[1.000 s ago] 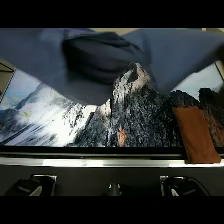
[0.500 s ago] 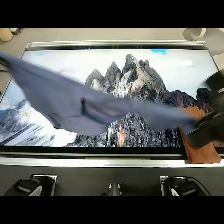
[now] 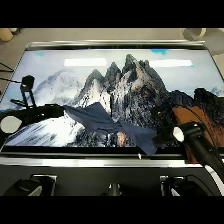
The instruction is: Fold the shirts.
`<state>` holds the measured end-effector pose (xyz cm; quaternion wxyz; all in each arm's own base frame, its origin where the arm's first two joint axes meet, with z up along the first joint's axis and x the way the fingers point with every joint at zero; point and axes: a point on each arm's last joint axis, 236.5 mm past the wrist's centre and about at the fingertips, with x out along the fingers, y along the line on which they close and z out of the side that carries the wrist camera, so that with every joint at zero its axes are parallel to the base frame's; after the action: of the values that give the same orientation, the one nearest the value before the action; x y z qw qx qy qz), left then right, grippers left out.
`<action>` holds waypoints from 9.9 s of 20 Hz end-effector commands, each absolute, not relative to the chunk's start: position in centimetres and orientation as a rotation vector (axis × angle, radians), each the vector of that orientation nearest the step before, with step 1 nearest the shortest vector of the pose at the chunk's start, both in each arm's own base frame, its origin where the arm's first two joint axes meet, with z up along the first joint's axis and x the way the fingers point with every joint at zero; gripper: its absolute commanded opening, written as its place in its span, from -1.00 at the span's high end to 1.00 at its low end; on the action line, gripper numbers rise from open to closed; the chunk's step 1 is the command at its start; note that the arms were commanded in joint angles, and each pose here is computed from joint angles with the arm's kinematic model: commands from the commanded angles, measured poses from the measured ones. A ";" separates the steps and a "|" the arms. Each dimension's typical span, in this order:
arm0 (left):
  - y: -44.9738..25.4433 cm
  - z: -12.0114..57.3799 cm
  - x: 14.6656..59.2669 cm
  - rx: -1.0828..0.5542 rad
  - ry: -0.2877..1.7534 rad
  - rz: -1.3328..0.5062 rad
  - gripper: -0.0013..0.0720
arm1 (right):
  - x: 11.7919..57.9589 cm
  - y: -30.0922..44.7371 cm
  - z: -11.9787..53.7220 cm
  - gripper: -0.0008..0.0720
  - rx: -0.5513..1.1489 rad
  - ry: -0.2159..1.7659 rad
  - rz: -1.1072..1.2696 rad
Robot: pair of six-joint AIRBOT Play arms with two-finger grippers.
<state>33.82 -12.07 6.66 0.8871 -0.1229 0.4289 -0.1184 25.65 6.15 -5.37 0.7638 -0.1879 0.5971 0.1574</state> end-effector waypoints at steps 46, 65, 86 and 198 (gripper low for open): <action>-3.5 48.5 25.4 -0.100 0.046 -0.128 0.89 | 21.7 -0.8 28.6 0.91 -0.299 0.802 0.087; -12.1 6.0 47.3 -0.165 0.924 -0.127 0.49 | 37.9 8.8 -6.0 0.33 0.207 1.224 0.350; -10.5 -9.4 24.0 -0.451 1.589 -0.177 -0.56 | 28.0 5.6 -6.4 -0.96 0.121 1.533 0.618; -3.6 7.1 48.4 0.088 1.115 0.057 0.89 | 52.2 7.7 6.9 0.91 -0.118 1.014 0.410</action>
<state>46.67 -3.38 17.09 0.8972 0.0577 0.4378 0.0056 48.59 4.69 14.09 0.8613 -0.1500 0.4546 0.1702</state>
